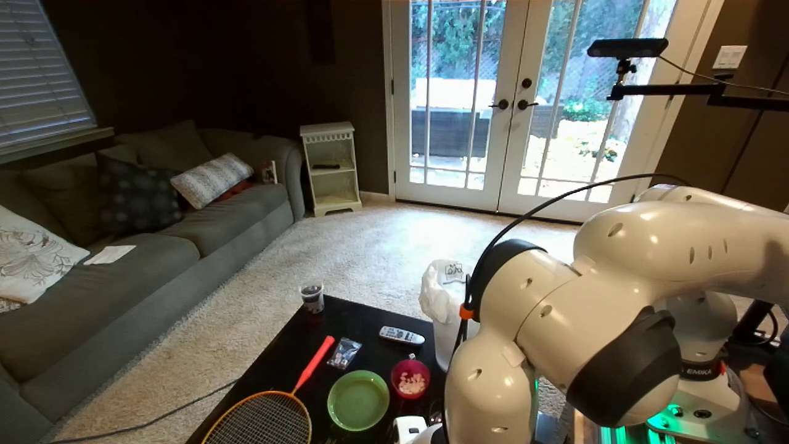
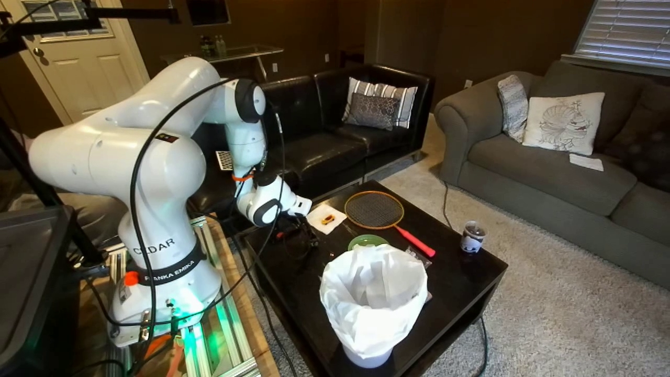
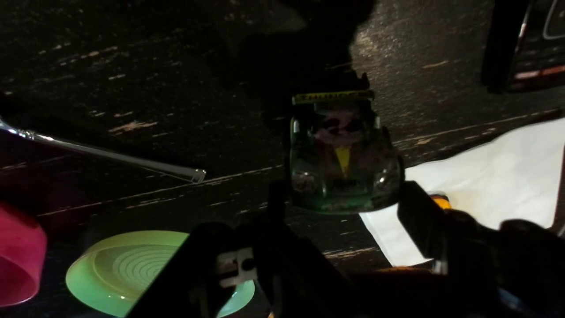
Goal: Turn the toy car upside down
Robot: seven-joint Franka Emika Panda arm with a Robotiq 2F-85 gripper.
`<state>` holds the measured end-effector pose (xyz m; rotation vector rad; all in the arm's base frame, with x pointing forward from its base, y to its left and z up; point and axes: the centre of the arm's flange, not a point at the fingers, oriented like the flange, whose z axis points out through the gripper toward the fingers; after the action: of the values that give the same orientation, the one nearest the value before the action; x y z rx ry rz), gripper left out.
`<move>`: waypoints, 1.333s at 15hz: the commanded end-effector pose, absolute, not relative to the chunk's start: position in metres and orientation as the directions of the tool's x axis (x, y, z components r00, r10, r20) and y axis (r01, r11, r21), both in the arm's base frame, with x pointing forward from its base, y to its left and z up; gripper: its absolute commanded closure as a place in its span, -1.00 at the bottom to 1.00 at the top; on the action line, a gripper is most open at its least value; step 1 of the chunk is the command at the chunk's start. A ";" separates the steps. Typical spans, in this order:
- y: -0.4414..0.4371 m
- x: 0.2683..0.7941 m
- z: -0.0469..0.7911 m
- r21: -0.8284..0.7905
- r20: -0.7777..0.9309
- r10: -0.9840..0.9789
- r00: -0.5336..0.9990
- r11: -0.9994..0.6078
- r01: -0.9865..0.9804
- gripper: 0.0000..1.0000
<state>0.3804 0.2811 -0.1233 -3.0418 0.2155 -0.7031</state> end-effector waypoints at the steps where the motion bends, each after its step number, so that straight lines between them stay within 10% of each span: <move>1: 0.285 0.368 -0.128 -0.036 0.391 -0.129 0.911 -0.992 -0.125 0.19; 20: 0.292 0.321 -0.196 -0.029 0.118 -0.209 0.971 -0.978 -0.207 0.19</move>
<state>0.3375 0.2941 -0.1490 -3.0568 0.2982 -0.3777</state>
